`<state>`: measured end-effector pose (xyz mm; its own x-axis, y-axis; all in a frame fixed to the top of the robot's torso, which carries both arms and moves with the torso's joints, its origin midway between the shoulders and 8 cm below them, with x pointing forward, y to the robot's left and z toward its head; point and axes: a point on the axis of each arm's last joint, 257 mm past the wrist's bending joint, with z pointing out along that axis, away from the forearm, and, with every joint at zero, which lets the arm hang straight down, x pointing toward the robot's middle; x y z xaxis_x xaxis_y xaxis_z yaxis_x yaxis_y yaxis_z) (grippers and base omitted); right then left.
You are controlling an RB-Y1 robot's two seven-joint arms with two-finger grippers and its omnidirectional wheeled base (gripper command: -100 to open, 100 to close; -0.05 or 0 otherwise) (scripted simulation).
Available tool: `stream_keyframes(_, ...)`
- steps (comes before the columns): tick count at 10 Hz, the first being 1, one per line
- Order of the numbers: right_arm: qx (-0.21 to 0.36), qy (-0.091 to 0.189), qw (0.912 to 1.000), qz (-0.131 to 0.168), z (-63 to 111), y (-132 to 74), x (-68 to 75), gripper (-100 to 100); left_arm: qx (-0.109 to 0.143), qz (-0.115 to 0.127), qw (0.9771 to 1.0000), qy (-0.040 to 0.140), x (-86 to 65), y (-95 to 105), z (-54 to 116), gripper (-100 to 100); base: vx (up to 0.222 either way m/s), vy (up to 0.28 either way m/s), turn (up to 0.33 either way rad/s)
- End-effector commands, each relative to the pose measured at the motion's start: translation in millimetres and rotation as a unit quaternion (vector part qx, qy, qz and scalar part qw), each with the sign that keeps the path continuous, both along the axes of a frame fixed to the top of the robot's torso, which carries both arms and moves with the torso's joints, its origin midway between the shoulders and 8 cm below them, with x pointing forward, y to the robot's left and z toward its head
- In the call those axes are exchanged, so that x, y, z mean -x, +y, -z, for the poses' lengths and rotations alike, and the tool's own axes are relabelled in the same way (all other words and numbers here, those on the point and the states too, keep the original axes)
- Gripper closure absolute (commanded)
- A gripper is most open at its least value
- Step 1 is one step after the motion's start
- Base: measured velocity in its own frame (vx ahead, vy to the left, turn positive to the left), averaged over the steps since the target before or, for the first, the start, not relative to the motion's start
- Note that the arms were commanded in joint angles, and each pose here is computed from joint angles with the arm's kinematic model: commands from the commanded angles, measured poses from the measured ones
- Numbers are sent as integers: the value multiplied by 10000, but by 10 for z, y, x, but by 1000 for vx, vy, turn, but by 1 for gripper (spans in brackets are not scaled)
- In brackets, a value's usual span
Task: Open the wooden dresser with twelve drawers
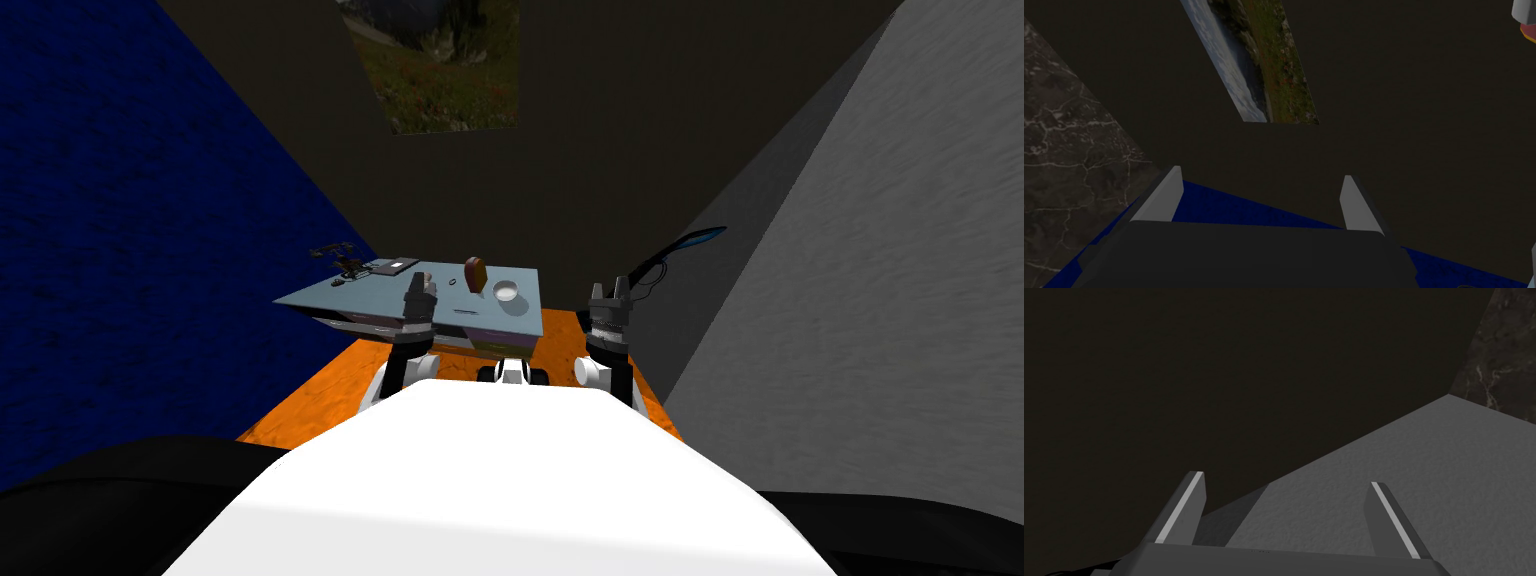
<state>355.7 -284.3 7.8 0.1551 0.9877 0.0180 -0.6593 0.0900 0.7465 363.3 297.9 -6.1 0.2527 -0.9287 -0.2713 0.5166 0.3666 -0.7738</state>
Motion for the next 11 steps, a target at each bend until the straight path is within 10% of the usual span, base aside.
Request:
stream_keyframes(1,0,0,10000,0,0,0,0,0,-98,53,9998,133,-73,28,189,-100,-10,9,-2)
stream_keyframes(11,0,0,10000,0,0,0,0,0,-160,18,9979,621,-310,302,941,-100,-16,17,-6)
